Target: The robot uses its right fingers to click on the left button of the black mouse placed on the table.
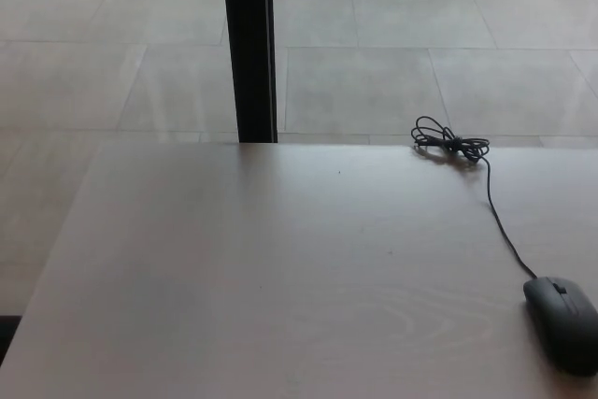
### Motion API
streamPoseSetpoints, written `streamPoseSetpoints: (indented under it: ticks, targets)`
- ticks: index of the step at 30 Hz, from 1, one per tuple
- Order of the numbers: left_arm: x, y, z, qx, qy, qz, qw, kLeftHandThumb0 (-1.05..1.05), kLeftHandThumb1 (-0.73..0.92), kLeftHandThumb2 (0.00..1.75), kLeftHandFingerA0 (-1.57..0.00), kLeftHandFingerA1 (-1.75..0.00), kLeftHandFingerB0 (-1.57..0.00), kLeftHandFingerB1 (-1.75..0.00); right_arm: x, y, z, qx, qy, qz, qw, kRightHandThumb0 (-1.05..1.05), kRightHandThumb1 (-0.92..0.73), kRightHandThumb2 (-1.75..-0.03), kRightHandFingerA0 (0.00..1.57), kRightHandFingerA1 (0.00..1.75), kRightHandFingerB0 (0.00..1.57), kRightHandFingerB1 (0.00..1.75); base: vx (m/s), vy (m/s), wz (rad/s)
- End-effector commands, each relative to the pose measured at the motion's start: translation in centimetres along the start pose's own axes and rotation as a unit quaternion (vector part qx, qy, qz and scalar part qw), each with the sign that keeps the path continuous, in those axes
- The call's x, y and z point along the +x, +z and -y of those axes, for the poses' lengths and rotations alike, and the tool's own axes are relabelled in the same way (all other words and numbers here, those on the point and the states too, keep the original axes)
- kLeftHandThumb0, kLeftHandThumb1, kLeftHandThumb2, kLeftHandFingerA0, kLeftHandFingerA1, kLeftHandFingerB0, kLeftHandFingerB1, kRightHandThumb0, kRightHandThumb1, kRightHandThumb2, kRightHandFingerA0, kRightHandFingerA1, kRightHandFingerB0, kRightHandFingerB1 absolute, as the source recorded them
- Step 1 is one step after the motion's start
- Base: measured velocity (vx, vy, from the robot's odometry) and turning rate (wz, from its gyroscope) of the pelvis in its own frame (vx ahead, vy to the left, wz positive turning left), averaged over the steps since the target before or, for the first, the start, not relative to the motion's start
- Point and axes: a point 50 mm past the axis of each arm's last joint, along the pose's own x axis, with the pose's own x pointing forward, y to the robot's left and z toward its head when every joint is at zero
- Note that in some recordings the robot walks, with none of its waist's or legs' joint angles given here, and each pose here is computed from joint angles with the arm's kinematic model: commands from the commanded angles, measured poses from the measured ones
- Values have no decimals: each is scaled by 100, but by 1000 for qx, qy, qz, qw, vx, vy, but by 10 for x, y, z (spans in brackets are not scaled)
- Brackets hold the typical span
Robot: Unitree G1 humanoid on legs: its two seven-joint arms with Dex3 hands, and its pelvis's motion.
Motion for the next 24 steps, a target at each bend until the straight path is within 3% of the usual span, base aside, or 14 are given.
streamPoseSetpoints:
  ticks: [1,2,4,6,8,9,11,12,13,14,15,16,21,24]
  targets:
    - [1,13,-24,-115,48,29,992,-81,76,63,-74,-57,-56,-48,-1,16,49,112,-95,64,987,-66,-82,-65,59,47,32,35,0,0,0]
    - [1,12,-24,-118,49,29,991,-81,75,63,-73,-58,-55,-49,-1,16,54,138,-105,62,983,-70,-65,-97,52,59,28,48,0,0,0]
    - [1,12,-25,-118,49,29,991,-81,75,63,-73,-57,-56,-48,-1,19,60,167,-111,67,977,-66,-80,-64,56,48,31,35,0,0,0]
    - [1,13,-26,-164,52,31,985,-79,73,62,-75,-61,-56,-51,1,26,71,183,-141,66,971,-68,-65,-98,57,61,32,51,0,0,0]
    - [1,14,-25,-162,51,32,985,-82,74,62,-78,-61,-56,-50,2,30,75,192,-151,67,967,-66,-80,-65,67,50,43,40,0,0,0]
    - [1,14,-25,-141,54,31,988,-84,59,102,-74,-67,-51,-58,3,35,79,189,-156,70,967,-67,-82,-65,68,51,41,39,0,0,0]
    - [1,14,-26,-142,48,32,988,-83,60,102,-73,-66,-49,-58,6,49,85,199,-163,78,963,-66,-81,-65,65,51,46,40,0,0,0]
    - [1,13,-26,-144,47,31,988,-80,74,62,-74,-58,-53,-49,8,64,89,200,-169,92,961,-68,-65,-100,60,63,33,51,0,0,0]
    - [1,13,-26,-162,45,31,985,-80,74,62,-74,-58,-53,-49,8,70,90,203,-169,101,959,-68,-65,-100,60,63,33,51,0,0,0]
    - [1,13,-25,-157,46,29,986,-77,57,97,-65,-66,-51,-59,9,81,93,201,-172,116,957,-68,-82,-65,81,64,37,38,0,0,0]
    - [1,12,-25,-134,50,31,989,-77,78,63,-74,-56,-56,-48,10,91,96,204,-173,122,956,-70,-67,-100,57,64,29,49,0,0,0]
    - [1,13,-25,-127,52,33,990,-78,78,64,-75,-56,-57,-49,10,104,97,201,-176,134,954,-71,-82,-65,71,53,37,36,0,0,0]
    - [2,14,-24,-147,53,28,987,-75,76,63,-75,-56,-54,-48,7,163,95,230,-161,197,939,-65,-80,-65,92,55,36,37,0,0,0]
    - [1,13,-24,-150,52,31,987,-76,76,63,-73,-59,-57,-50,1,193,85,229,-118,248,934,-64,-79,-64,57,53,37,38,0,0,0]
